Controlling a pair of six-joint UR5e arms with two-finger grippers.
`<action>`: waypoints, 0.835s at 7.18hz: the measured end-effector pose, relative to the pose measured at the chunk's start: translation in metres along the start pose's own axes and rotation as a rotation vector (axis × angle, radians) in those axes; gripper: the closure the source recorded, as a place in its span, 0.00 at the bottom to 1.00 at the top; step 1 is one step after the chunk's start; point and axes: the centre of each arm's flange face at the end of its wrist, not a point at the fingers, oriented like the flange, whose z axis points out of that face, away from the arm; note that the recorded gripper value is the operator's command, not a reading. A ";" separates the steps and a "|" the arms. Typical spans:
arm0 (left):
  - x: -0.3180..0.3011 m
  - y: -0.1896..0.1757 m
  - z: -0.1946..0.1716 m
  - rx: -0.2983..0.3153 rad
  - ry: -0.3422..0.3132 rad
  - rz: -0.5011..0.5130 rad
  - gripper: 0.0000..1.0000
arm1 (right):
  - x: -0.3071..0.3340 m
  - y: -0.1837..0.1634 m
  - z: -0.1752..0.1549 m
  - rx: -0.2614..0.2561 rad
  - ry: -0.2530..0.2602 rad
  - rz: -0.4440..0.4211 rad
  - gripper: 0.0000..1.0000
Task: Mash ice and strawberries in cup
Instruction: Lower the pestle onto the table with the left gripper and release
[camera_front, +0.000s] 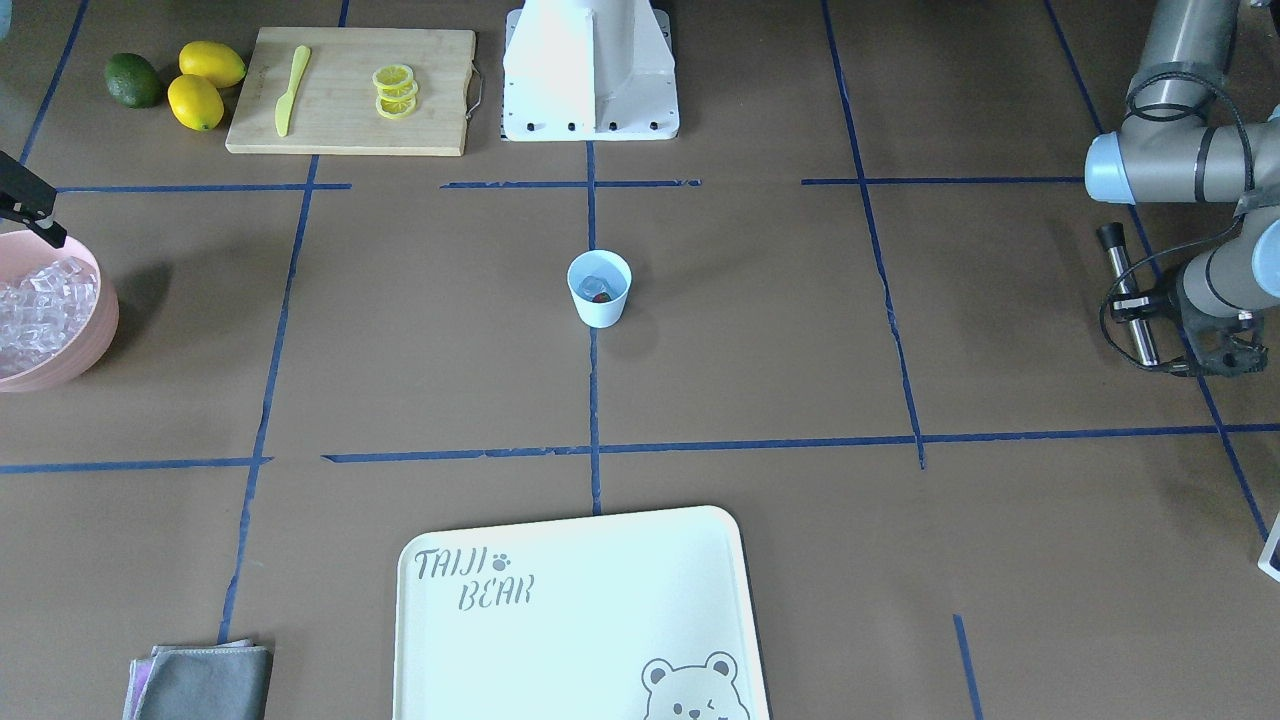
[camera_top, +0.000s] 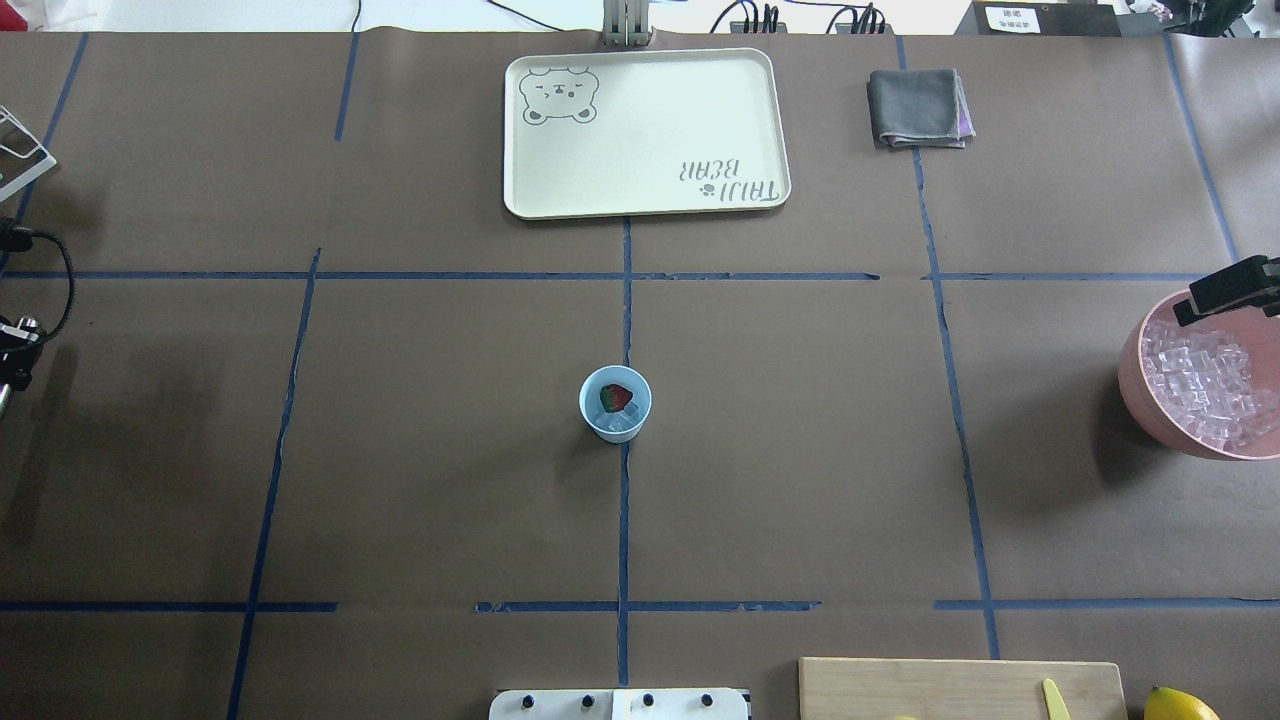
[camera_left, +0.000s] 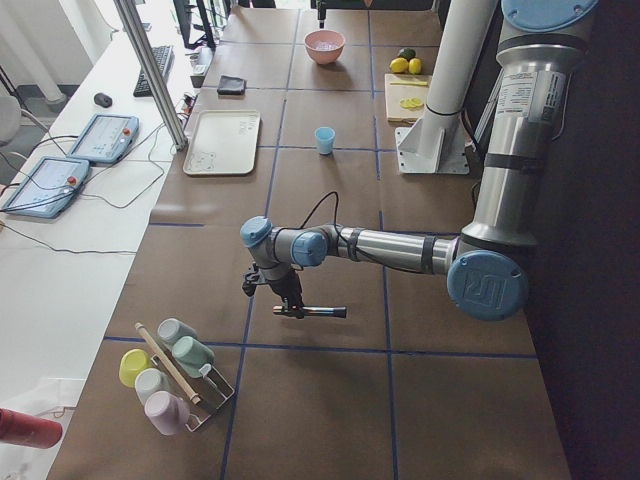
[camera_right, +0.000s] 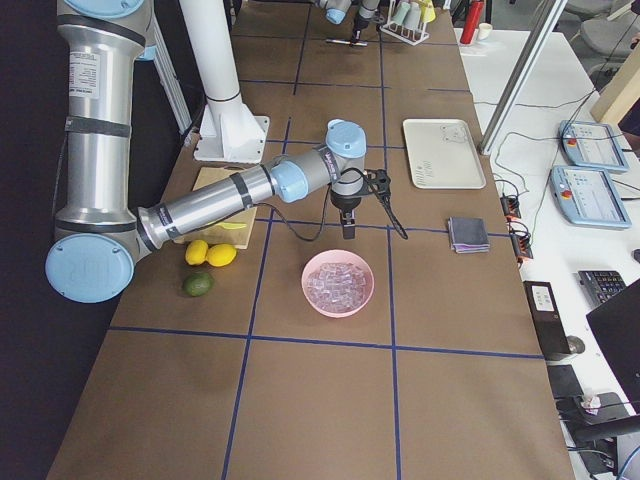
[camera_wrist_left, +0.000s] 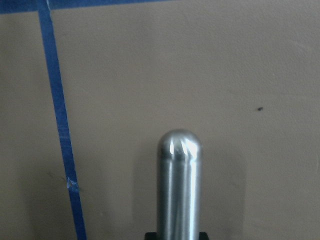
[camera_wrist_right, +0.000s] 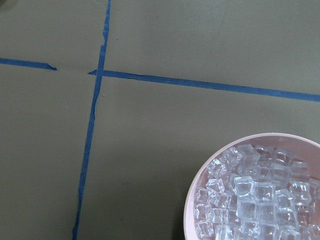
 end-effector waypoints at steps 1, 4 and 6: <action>0.000 -0.001 0.001 -0.001 0.000 0.001 0.91 | 0.000 0.000 0.000 0.000 0.000 0.000 0.01; -0.001 -0.006 0.005 -0.006 -0.004 -0.007 0.89 | 0.000 0.000 0.000 0.000 0.000 0.000 0.01; -0.003 -0.007 0.008 -0.010 -0.006 -0.015 0.62 | -0.001 0.000 -0.001 0.002 -0.001 -0.002 0.01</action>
